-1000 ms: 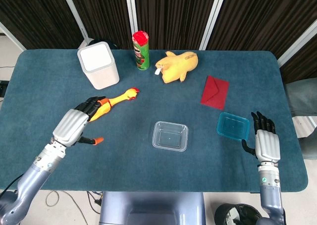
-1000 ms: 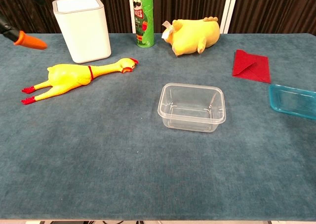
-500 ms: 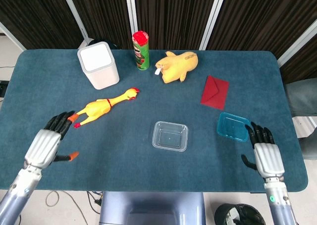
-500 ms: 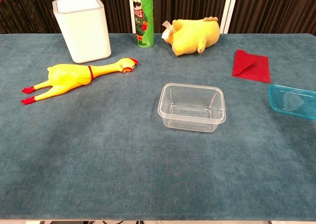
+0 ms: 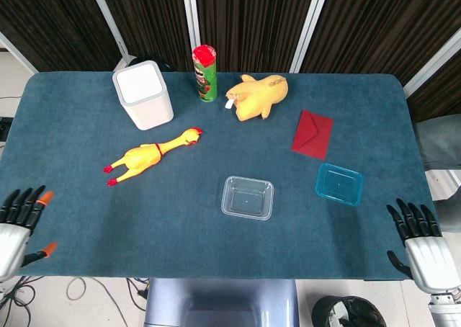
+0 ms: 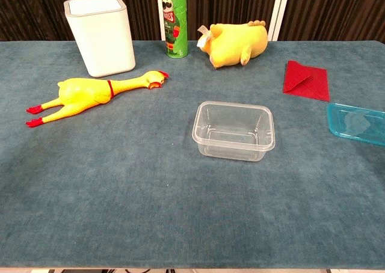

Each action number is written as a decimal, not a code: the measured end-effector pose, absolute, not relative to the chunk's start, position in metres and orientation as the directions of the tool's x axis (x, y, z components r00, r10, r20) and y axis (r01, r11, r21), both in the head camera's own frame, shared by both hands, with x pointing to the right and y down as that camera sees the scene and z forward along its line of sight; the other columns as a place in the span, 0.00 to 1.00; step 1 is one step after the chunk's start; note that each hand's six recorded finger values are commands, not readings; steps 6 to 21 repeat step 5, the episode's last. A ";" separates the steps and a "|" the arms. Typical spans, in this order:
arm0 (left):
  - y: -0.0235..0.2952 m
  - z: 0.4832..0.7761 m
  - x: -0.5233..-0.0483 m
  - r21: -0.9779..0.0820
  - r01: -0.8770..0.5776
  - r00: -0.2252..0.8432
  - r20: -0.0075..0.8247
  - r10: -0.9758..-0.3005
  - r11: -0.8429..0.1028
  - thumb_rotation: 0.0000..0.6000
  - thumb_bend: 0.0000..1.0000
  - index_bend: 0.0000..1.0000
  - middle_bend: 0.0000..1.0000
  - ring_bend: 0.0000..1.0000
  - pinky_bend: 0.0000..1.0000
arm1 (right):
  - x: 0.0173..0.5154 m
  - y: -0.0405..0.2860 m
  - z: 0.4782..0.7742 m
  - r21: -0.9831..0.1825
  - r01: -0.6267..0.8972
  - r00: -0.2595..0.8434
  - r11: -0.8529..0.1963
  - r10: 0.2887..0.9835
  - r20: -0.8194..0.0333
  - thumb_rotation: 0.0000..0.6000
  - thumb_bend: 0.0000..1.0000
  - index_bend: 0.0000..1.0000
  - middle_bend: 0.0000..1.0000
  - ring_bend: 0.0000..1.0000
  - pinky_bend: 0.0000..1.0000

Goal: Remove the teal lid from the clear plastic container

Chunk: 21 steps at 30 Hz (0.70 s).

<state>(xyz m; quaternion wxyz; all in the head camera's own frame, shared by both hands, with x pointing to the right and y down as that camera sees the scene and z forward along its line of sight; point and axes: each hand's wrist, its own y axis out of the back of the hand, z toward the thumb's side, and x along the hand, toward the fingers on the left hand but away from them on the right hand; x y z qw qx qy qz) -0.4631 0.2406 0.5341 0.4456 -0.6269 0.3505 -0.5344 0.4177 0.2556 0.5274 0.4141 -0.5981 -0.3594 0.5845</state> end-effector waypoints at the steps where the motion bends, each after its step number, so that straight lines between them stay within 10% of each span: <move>1: 0.240 0.534 -0.467 -0.936 0.036 0.170 0.351 -0.921 -0.350 1.00 0.03 0.00 0.00 0.00 0.00 | 0.419 0.254 0.527 -0.919 -0.049 0.048 -0.390 0.919 -0.392 1.00 0.32 0.00 0.00 0.00 0.00; 21: 0.238 0.536 -0.474 -0.940 0.027 0.134 0.342 -0.930 -0.341 1.00 0.03 0.00 0.00 0.00 0.00 | 0.425 0.249 0.526 -0.930 -0.036 0.008 -0.367 0.930 -0.367 1.00 0.32 0.00 0.00 0.00 0.00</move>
